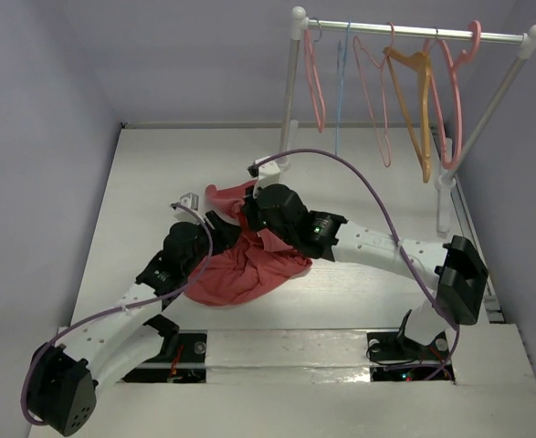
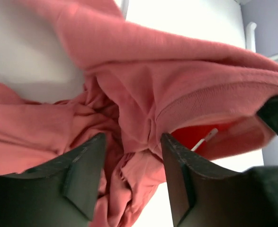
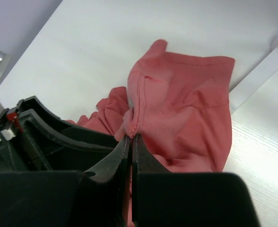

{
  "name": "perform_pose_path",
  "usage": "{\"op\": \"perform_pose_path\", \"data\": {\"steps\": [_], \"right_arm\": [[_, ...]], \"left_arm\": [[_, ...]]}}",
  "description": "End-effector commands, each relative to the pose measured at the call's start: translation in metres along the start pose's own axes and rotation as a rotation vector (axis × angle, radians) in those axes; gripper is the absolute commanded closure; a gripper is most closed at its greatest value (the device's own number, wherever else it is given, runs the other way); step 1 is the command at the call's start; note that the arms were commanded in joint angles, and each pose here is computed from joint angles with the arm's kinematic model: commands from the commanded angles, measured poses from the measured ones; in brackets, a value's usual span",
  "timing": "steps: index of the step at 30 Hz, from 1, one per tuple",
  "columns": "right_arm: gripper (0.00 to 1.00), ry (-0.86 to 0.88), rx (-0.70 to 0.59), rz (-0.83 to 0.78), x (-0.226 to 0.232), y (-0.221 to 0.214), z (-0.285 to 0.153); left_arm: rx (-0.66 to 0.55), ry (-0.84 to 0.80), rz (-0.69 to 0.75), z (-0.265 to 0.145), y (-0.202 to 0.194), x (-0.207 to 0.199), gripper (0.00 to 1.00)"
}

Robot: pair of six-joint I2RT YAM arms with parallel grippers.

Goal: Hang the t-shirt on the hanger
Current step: Pick up the T-shirt from the center of the board.

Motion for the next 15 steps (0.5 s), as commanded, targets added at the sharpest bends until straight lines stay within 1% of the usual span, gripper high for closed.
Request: {"op": "perform_pose_path", "data": {"steps": [1,2,4,8,10,13,14,15], "right_arm": [[1.00,0.028,-0.070,0.046,0.003,0.021,-0.010],[1.00,0.028,-0.070,0.048,0.003,0.020,-0.011],[1.00,0.024,-0.071,0.048,0.001,0.020,-0.013],[1.00,0.014,-0.066,0.046,-0.001,0.017,-0.013],[1.00,-0.002,-0.062,0.048,-0.005,0.016,-0.009],[1.00,0.008,-0.054,0.055,-0.003,0.014,-0.007],[1.00,0.017,-0.055,0.059,-0.002,0.014,-0.007],[1.00,0.022,-0.060,0.063,-0.001,0.015,-0.007]], "left_arm": [[-0.070,-0.101,-0.015,0.006,0.017,-0.023,0.52],[-0.073,-0.134,-0.018,0.007,0.019,-0.028,0.51],[-0.035,-0.179,-0.010,0.008,0.013,-0.035,0.49],[-0.030,-0.244,0.004,0.004,0.009,-0.043,0.48],[-0.043,-0.285,0.001,-0.003,0.010,-0.047,0.50],[-0.051,-0.285,-0.003,-0.006,0.008,-0.044,0.50],[-0.043,-0.265,-0.003,-0.005,0.007,-0.042,0.49],[-0.037,-0.220,0.001,0.000,0.006,-0.036,0.51]]}}
Point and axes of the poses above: each gripper's point midway between its finger pads, its own z axis out along the fingers, its own x axis along the line the jaws close on, y = z × x, the point moved 5 cm from there along -z, back along the fingers, and after that the axes turned 1 degree about -z, right-handed, at the moved point
